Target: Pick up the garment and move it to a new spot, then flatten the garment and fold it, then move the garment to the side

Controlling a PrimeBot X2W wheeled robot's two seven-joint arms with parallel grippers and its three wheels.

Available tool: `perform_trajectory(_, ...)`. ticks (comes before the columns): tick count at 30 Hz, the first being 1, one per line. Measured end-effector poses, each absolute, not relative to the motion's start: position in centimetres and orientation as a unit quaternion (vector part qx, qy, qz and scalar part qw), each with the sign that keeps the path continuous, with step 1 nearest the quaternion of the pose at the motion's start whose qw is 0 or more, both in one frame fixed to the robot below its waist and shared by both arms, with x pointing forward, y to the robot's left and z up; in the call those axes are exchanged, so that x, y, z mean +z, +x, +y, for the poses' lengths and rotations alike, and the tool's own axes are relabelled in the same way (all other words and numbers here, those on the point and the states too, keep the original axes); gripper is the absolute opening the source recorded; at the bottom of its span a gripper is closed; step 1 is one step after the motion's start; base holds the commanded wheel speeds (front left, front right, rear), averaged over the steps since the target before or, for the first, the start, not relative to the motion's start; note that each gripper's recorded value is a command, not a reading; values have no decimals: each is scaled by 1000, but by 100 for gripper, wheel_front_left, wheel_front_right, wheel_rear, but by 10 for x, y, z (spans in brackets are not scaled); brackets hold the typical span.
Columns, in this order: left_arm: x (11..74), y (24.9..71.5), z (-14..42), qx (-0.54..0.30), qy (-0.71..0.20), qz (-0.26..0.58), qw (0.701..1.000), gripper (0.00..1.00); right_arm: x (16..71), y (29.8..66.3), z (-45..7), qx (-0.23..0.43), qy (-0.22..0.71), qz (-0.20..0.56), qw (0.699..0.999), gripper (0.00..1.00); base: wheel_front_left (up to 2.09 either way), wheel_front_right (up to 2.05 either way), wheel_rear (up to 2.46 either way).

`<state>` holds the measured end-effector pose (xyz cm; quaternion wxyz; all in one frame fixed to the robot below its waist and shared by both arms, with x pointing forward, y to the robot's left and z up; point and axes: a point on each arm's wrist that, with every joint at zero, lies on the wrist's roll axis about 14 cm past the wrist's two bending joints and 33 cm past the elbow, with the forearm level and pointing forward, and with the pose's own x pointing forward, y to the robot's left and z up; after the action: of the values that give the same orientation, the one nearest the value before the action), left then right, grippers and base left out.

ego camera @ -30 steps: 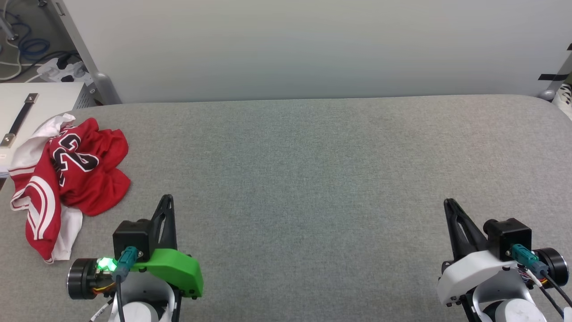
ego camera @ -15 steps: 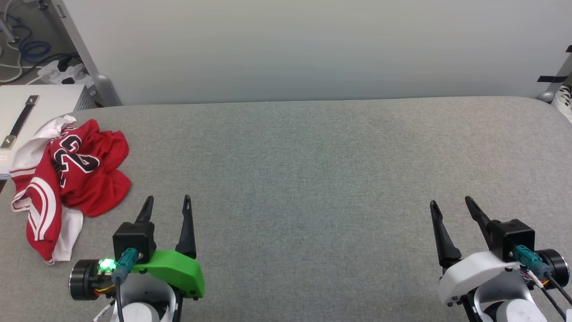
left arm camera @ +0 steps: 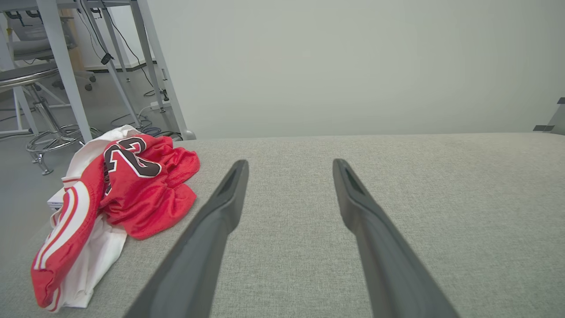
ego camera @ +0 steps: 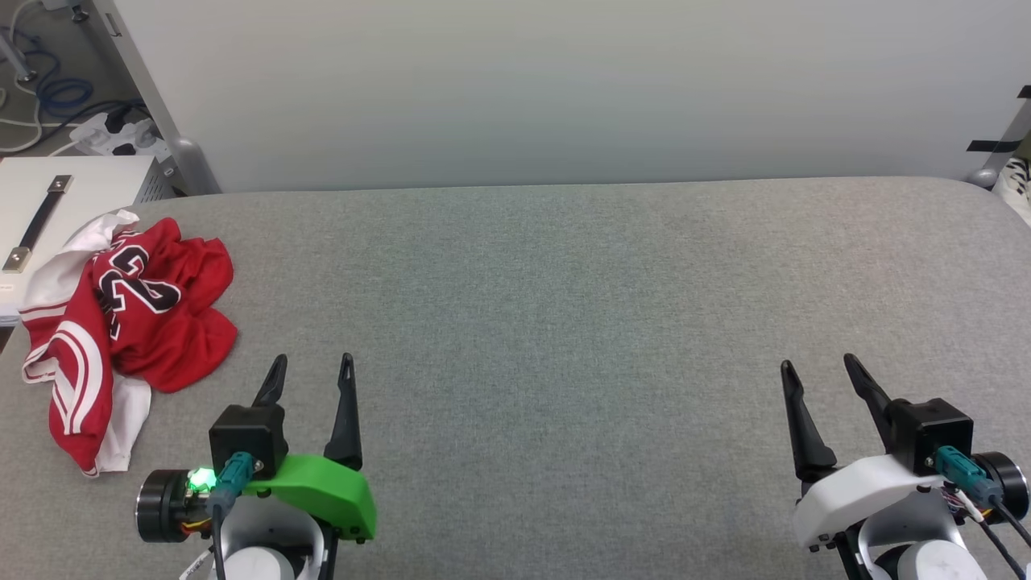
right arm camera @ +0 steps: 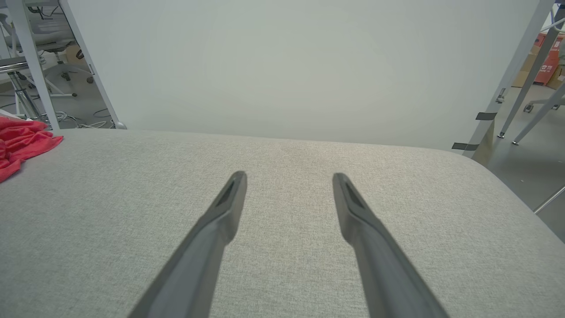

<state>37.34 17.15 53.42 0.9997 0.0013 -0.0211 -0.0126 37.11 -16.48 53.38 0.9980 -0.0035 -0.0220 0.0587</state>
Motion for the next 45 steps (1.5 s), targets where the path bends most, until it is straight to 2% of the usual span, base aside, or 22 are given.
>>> perform_trajectory(45, 528, 365, 167, -23, -54, -39, 998, 100, 544, 371, -166, 57, 2, -64, 996, 100, 0, 0, 0)
